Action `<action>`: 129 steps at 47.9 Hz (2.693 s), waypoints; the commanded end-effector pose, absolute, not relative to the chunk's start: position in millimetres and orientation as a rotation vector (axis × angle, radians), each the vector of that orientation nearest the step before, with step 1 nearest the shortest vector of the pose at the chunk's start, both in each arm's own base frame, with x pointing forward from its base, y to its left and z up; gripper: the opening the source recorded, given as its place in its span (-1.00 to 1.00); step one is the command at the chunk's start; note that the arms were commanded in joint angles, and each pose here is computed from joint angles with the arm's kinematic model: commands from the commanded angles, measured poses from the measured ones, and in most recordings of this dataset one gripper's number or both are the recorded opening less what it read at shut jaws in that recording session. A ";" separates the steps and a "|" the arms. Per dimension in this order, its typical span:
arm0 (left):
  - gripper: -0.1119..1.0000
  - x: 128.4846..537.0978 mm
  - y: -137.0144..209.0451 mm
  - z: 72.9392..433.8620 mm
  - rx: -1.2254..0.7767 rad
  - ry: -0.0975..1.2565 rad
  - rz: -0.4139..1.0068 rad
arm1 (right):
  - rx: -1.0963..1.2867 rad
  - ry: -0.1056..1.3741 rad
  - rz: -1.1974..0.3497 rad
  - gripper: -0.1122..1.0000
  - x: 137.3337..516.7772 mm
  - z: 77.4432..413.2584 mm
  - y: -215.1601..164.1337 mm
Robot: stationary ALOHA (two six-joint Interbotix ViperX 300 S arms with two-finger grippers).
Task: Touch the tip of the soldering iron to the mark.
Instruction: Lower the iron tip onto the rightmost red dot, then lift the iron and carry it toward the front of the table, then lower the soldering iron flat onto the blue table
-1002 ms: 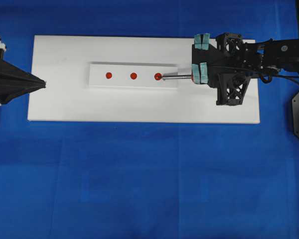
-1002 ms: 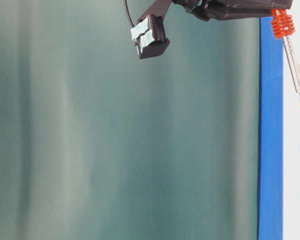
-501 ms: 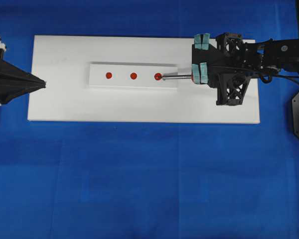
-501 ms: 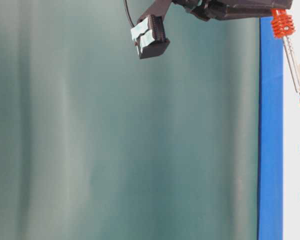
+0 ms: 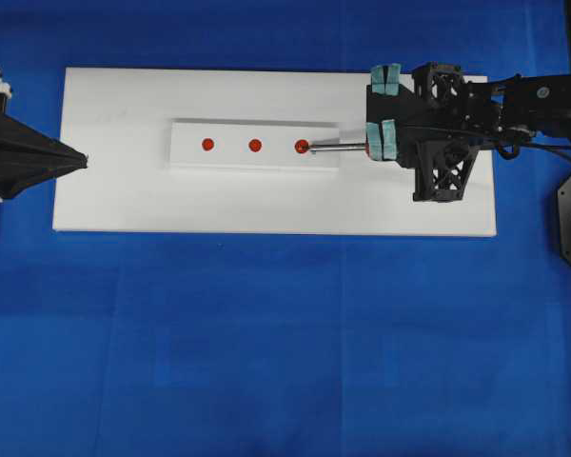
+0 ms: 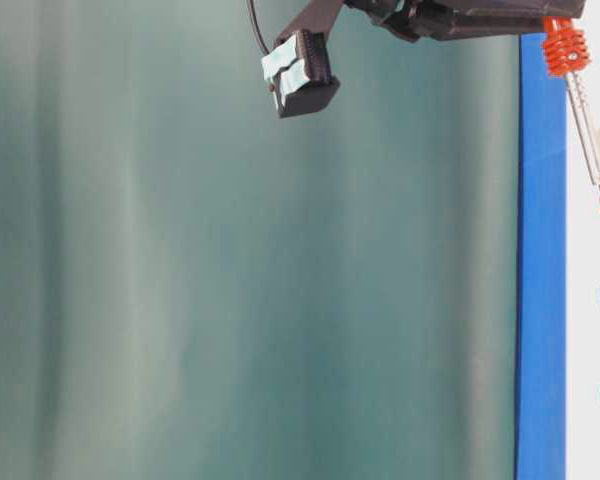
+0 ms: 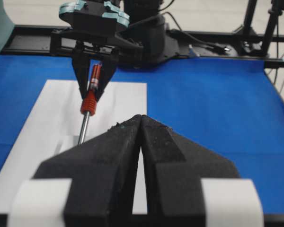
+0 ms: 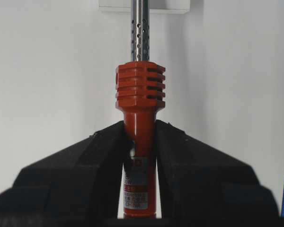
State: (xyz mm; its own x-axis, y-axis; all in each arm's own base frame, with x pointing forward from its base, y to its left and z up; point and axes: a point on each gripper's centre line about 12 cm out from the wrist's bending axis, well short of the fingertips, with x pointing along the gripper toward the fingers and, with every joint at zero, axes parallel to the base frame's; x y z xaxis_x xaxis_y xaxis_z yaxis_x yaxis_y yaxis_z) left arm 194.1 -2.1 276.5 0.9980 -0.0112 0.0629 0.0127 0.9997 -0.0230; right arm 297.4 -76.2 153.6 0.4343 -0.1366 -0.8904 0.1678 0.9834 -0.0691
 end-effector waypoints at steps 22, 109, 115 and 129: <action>-0.80 195.4 -1.9 279.5 -0.020 -0.074 -0.011 | 0.007 0.959 -0.215 -0.69 290.1 237.1 -76.3; -0.80 195.3 -1.9 281.3 -0.023 -0.089 -0.011 | 0.108 0.897 -0.127 -0.69 322.7 257.4 95.3; -0.80 195.3 -1.6 281.7 -0.023 -0.092 -0.009 | 0.089 0.882 -0.135 -0.69 351.0 259.0 97.7; -0.80 195.3 -1.6 281.7 -0.025 -0.092 -0.009 | 0.071 0.838 -0.166 -0.69 418.9 263.6 93.0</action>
State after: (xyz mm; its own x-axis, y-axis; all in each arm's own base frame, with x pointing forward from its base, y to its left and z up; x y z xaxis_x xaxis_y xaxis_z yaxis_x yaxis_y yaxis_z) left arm 193.8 -1.8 278.1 0.9968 -0.0097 0.0797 0.0115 0.9997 -0.0230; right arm 404.3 95.1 245.3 0.6139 -0.1221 -0.7799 0.1649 0.9860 -0.0245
